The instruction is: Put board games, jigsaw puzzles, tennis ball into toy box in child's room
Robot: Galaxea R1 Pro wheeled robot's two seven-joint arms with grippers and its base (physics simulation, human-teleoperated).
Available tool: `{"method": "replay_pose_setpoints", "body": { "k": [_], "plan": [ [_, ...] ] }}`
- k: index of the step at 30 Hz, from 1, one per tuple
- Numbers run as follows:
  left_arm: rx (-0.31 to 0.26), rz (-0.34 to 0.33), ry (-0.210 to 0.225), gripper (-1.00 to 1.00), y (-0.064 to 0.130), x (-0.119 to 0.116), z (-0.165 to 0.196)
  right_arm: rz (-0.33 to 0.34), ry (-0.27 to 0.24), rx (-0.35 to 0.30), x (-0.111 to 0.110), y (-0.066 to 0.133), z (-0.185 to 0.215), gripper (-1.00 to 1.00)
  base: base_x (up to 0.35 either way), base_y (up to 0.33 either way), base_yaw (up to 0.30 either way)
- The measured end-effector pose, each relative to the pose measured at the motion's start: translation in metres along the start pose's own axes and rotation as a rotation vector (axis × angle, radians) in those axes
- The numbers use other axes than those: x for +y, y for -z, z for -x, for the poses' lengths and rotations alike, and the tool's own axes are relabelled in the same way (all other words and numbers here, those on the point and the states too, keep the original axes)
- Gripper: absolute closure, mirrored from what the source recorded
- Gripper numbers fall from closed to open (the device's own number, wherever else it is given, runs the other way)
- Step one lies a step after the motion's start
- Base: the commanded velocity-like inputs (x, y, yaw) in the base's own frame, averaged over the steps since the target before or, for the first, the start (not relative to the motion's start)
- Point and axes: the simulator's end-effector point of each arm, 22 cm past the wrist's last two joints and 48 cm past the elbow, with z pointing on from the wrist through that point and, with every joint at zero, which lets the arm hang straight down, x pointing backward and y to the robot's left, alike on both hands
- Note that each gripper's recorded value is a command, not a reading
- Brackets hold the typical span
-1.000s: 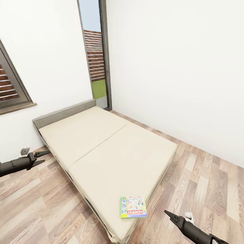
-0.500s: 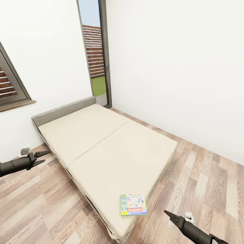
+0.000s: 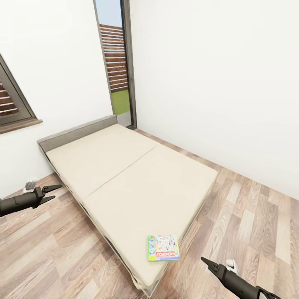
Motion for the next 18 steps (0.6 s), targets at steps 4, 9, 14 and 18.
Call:
{"method": "replay_pose_setpoints", "body": {
  "k": [4,9,14,18],
  "plan": [
    [0.004,0.004,0.003,-1.00,-0.002,0.003,-0.002,-0.002,-0.005,0.003,-0.001,-0.001,0.000,-1.00,0.000,0.000,0.000],
    [0.009,0.009,0.008,-1.00,-0.004,0.007,-0.004,-0.002,-0.022,0.010,-0.001,-0.003,0.003,-1.00,0.000,0.000,0.000],
    [0.015,0.013,0.012,-1.00,-0.007,0.011,-0.006,-0.005,-0.037,0.016,-0.003,-0.004,0.003,-1.00,0.000,0.000,0.000],
    [0.020,0.017,0.015,-1.00,-0.009,0.014,-0.009,-0.007,-0.020,0.012,-0.002,-0.005,0.011,-1.00,0.000,0.000,0.000]
  ]
}}
